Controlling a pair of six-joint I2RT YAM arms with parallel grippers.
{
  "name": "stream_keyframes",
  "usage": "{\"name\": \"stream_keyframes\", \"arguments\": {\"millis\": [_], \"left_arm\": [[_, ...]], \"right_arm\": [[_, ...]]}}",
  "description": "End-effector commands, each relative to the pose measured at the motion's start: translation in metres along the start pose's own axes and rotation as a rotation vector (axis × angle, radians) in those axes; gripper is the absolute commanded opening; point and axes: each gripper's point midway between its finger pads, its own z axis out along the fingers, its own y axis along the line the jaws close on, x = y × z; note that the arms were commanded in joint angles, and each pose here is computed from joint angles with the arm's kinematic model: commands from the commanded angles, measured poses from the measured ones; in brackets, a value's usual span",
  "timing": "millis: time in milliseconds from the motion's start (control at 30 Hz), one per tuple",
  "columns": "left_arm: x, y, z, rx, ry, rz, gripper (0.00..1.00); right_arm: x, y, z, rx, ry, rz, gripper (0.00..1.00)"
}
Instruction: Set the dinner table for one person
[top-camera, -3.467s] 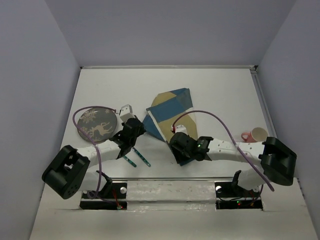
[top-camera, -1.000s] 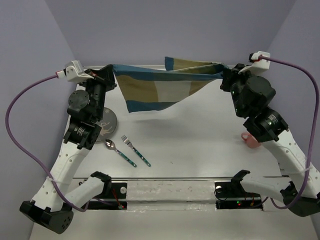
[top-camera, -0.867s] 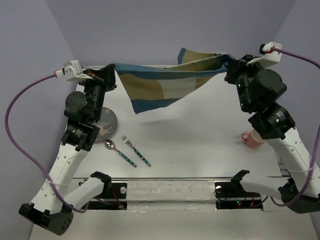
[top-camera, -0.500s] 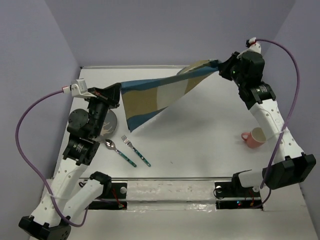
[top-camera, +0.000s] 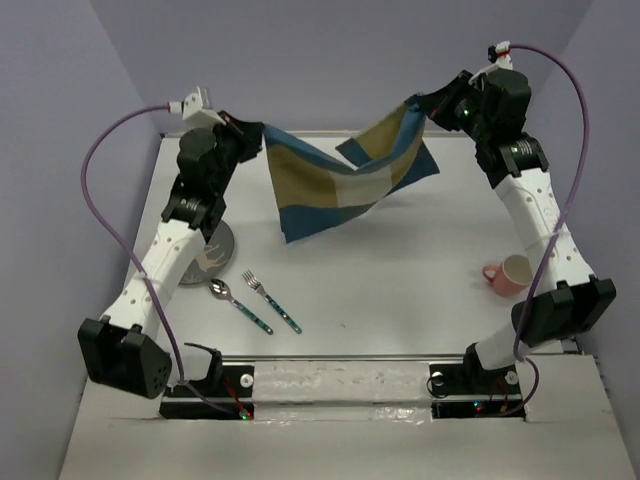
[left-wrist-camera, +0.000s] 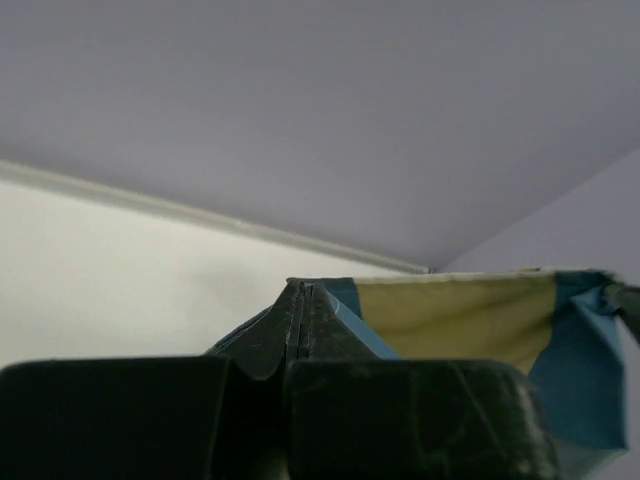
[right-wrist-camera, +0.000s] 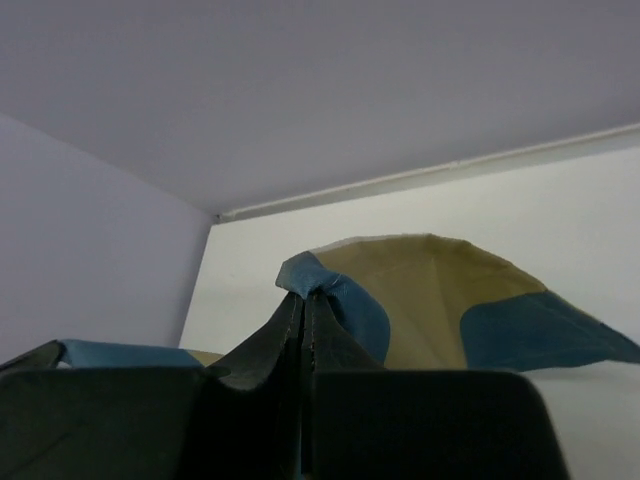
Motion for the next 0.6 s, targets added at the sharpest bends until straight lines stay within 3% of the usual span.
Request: {"name": "stream_keyframes", "arguments": {"millis": [0,33,133,233,267,400,567], "left_arm": [[-0.129,-0.097,-0.038,0.24,-0.284,0.033,0.0],[-0.137,-0.098,-0.045,0.235,-0.311,0.053,0.0],[-0.147,-0.088,-0.071,0.198,-0.385,0.053,0.0],[-0.137,-0.071,-0.091,0.169,-0.405,0.027,0.0],[-0.141,-0.072,-0.105,0.175,-0.428,0.02,0.0],[-0.138,-0.054,-0.131,0.135,-0.481,-0.02,0.0],[-0.12,-0.043,-0.133,0.145,-0.471,-0.046,0.0]], "right_arm": [[-0.091,0.068,-0.048,-0.18,-0.256,-0.079,0.0],[-0.107,0.073,-0.073,-0.177,-0.351,-0.098,0.0],[-0.105,0.065,-0.096,-0.138,-0.391,-0.136,0.0],[-0.071,0.04,-0.114,-0.093,-0.352,-0.128,0.0],[-0.073,0.047,-0.138,-0.114,-0.383,-0.124,0.0],[-0.05,0.038,-0.158,-0.109,-0.35,-0.091,0.0],[-0.033,0.041,-0.174,-0.148,-0.312,-0.05,0.0]]}}
